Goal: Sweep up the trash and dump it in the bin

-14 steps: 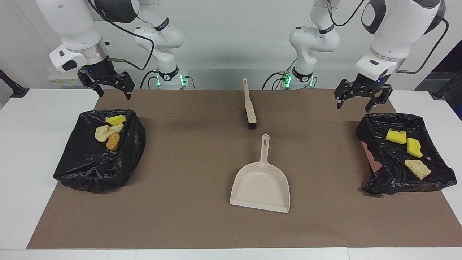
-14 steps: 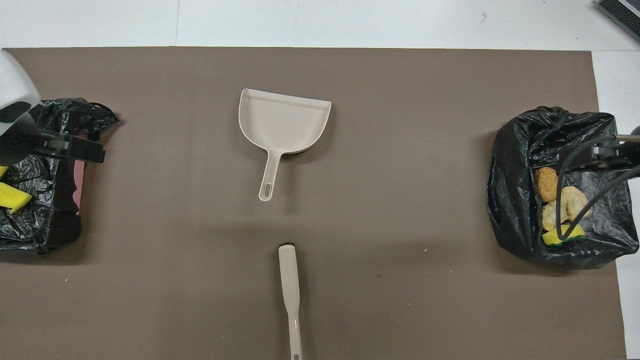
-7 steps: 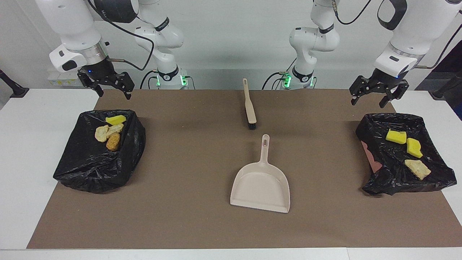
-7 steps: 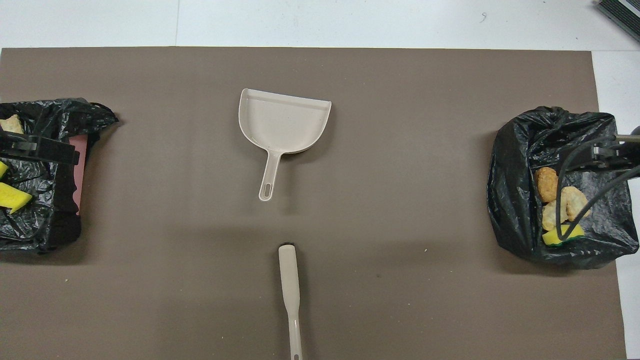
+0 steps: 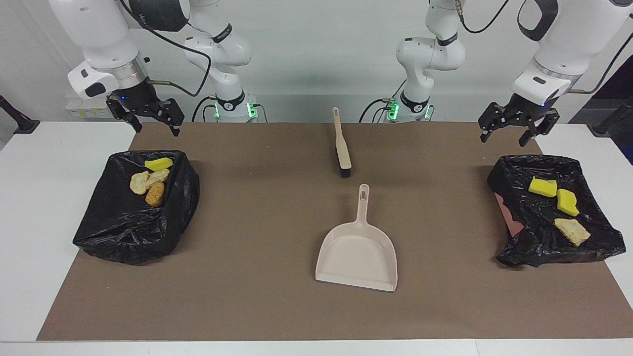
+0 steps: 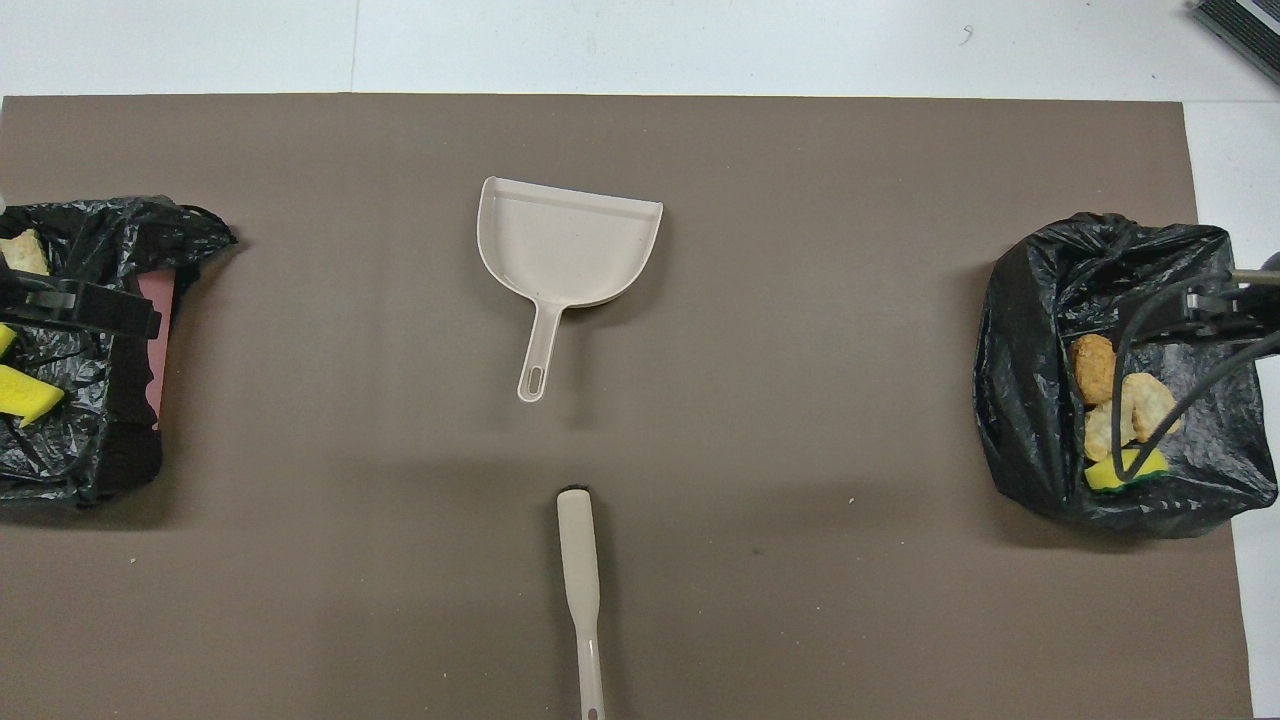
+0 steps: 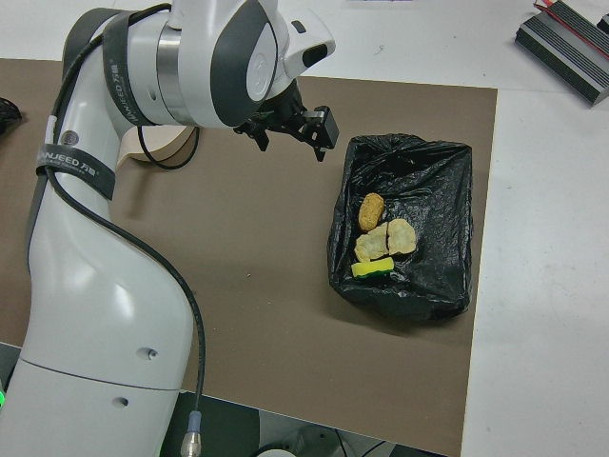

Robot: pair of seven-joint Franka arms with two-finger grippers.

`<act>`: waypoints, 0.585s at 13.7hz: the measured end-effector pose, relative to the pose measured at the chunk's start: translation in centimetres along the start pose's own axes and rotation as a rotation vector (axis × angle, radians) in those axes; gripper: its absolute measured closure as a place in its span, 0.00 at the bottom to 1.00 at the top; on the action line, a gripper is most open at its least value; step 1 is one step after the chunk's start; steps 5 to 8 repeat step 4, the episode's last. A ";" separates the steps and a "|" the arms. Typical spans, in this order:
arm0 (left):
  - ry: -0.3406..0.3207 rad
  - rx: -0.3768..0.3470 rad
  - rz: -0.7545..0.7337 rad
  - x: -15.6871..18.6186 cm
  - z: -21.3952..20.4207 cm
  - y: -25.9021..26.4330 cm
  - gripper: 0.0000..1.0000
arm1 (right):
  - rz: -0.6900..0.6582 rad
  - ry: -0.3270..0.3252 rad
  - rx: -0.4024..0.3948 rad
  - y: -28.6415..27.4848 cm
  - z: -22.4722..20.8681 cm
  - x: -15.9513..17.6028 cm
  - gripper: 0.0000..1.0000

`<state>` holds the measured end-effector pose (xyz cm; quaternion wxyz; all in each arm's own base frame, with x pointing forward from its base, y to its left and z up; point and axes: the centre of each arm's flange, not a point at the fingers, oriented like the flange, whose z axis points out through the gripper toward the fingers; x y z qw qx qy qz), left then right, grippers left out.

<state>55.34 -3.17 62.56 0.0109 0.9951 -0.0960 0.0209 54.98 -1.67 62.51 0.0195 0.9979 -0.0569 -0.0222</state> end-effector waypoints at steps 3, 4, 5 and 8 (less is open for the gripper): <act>-0.009 -0.001 0.000 -0.1 0.0 0.0 0.00 | 0.000 0.000 0.000 0.0 0.0 0.0 0.00; -0.009 -0.002 0.000 -0.2 0.0 0.0 0.00 | 0.000 0.000 0.000 0.0 0.0 0.0 0.00; -0.009 -0.002 0.000 -0.2 0.0 0.0 0.00 | 0.000 0.000 0.000 0.0 0.0 0.0 0.00; -0.009 -0.002 0.000 -0.2 0.0 0.0 0.00 | 0.000 0.000 0.000 0.0 0.0 0.0 0.00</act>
